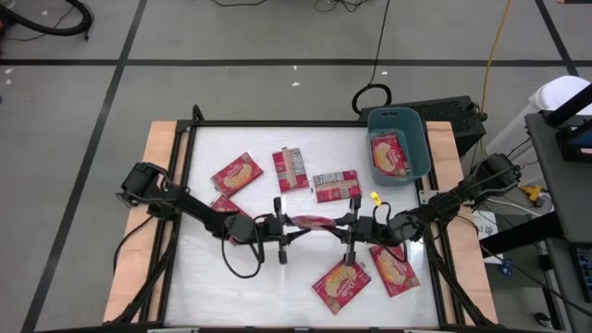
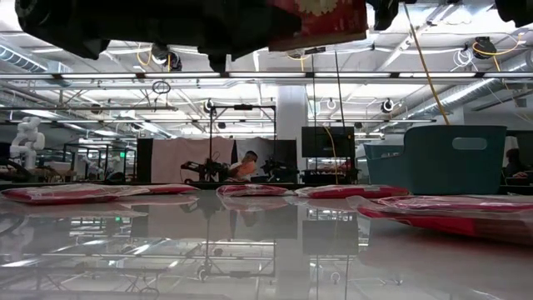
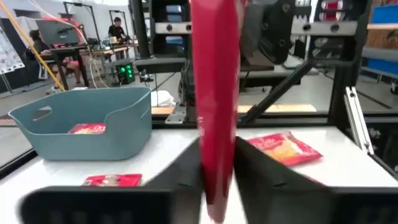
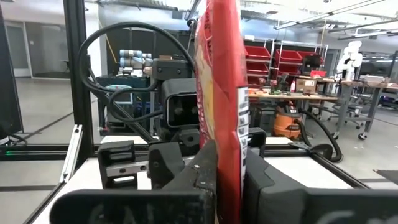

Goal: Sort popcorn bags into baskets
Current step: Put the red popcorn bag into the blue bin

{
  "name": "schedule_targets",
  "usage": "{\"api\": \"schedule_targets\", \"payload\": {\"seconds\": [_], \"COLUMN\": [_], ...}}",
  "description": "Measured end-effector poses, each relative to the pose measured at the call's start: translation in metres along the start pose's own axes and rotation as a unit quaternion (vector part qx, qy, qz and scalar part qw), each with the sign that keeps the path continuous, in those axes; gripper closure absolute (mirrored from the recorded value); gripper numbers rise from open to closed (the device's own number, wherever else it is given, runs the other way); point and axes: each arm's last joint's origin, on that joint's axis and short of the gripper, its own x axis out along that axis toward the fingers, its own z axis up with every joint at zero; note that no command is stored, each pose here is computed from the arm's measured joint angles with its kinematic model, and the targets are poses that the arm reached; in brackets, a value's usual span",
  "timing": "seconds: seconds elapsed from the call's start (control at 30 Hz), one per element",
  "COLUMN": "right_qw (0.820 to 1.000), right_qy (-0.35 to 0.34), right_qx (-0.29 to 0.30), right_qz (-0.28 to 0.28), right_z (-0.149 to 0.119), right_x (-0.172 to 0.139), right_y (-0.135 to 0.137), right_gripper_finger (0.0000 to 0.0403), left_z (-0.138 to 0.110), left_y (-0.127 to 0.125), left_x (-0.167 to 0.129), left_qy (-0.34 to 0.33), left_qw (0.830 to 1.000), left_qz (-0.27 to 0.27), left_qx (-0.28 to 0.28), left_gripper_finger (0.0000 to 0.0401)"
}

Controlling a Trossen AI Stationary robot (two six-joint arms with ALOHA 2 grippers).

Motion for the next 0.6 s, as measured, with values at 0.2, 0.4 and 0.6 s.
{"api": "schedule_targets", "payload": {"seconds": [0.2, 0.4, 0.6], "right_qw": [0.999, 0.989, 0.966], "right_qy": [0.032, 0.129, 0.214], "right_qx": [0.004, 0.053, 0.124], "right_qz": [-0.003, -0.052, -0.075], "right_z": [-0.007, -0.03, -0.049], "right_x": [0.0, -0.01, -0.022], "right_y": [0.0, 0.005, 0.007], "right_gripper_finger": [0.0375, 0.0316, 0.0259], "left_z": [-0.007, -0.026, -0.045], "left_y": [0.0, 0.0, 0.002], "left_x": [-0.001, -0.004, -0.011], "left_qy": [0.034, 0.125, 0.219], "left_qw": [0.999, 0.991, 0.974], "left_qz": [-0.001, 0.0, 0.001], "left_qx": [0.024, 0.05, 0.061], "left_gripper_finger": [0.0374, 0.0366, 0.0383]}}
